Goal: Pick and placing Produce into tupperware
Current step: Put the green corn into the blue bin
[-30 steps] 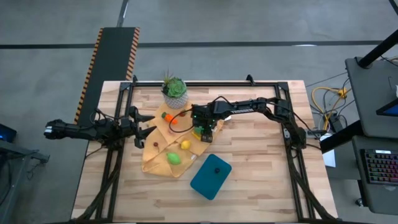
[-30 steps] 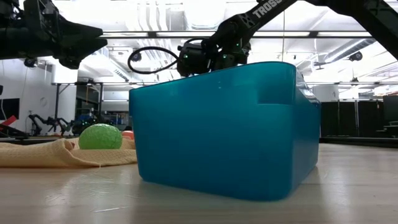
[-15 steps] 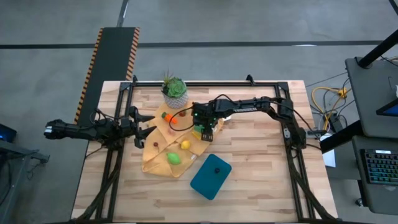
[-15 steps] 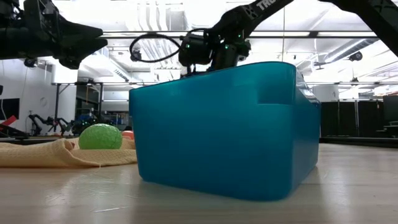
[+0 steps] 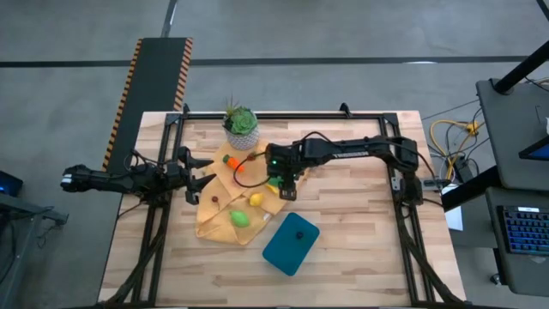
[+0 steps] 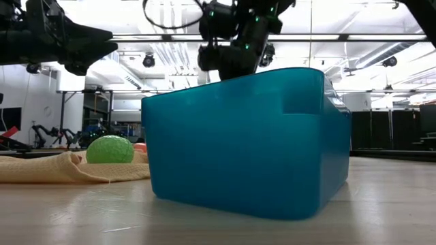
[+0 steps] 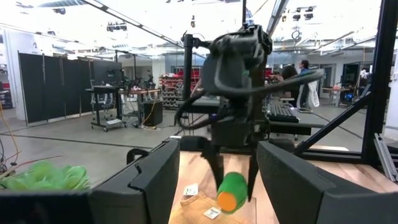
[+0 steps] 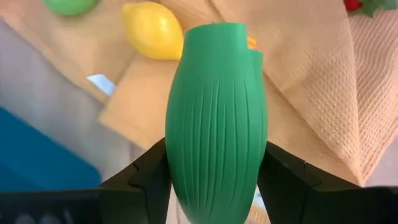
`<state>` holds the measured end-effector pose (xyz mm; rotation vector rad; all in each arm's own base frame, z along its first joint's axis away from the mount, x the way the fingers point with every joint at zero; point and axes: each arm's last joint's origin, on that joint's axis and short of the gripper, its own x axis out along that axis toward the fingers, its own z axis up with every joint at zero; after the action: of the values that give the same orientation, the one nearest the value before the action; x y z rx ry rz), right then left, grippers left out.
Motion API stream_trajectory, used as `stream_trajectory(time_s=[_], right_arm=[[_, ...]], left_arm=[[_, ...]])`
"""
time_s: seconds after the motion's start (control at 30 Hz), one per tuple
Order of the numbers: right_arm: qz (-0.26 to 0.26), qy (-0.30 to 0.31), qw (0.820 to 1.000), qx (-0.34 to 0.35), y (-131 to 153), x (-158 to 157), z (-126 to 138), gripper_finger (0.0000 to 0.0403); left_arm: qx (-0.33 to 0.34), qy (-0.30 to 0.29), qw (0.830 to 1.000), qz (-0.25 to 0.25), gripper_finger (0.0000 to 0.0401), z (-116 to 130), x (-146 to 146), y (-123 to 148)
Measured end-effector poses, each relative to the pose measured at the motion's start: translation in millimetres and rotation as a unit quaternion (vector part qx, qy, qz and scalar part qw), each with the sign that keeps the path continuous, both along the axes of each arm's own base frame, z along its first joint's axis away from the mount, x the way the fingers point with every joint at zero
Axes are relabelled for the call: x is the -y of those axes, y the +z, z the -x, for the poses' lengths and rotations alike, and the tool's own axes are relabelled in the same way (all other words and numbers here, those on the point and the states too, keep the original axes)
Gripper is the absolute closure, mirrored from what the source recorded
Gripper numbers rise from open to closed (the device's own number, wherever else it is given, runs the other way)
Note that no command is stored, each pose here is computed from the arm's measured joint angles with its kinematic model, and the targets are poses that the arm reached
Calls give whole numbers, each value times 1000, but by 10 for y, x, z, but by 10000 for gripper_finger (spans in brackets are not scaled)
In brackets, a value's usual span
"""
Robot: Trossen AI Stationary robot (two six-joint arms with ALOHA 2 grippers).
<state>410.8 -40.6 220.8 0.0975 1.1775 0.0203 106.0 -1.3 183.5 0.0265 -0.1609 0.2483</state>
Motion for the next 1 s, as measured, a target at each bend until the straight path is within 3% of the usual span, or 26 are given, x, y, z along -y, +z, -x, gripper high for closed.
stream_trajectory(time_s=[0.37,0.6,1.0], right_arm=[[-16,1,1000,9,274,-485,127,221],[16,-21,1000,-2,295,-807,191,221],[-3,-50,999,-16,284,-1370,315,220]], left_arm=[[0,2,1000,0,199,0,-1,0],[-4,6,1000,-18,199,1,-2,2],[-4,6,1000,-23,199,1,-2,3]])
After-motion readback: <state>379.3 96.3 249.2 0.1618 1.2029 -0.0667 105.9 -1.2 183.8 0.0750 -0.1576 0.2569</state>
